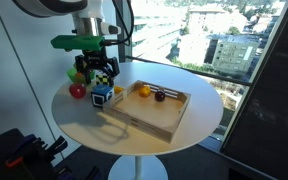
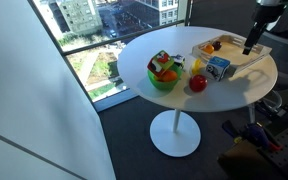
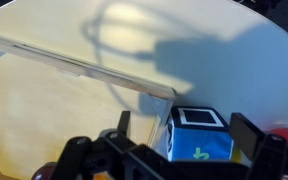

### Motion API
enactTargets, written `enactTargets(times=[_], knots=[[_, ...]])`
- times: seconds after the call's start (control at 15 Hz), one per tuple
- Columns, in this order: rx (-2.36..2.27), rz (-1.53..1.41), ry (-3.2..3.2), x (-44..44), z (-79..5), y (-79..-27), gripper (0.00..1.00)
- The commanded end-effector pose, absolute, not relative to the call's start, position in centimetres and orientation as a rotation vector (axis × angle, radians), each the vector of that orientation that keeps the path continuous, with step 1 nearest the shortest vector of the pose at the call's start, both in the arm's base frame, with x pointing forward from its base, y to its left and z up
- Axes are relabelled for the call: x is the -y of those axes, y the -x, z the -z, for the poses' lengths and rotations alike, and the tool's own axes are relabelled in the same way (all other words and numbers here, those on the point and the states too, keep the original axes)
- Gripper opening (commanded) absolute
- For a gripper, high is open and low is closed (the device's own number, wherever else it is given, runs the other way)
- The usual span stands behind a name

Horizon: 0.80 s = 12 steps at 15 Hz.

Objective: Move the crate closer to the edge and then put the number four plushy cube in the crate

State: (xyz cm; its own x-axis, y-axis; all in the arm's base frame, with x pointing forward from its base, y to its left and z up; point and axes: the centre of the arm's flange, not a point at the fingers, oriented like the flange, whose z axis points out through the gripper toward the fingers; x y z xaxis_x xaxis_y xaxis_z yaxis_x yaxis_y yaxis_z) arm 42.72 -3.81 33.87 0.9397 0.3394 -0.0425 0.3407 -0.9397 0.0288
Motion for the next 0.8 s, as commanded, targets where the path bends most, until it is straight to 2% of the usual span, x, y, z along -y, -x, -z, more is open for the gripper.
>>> enactTargets(times=[0.0, 0.73], knots=[[-0.586, 0.028, -3.033, 5.0, -32.2, -43.8, 1.00], [-0.650, 0.066, -3.038, 6.9, -28.0, -44.8, 1.00]])
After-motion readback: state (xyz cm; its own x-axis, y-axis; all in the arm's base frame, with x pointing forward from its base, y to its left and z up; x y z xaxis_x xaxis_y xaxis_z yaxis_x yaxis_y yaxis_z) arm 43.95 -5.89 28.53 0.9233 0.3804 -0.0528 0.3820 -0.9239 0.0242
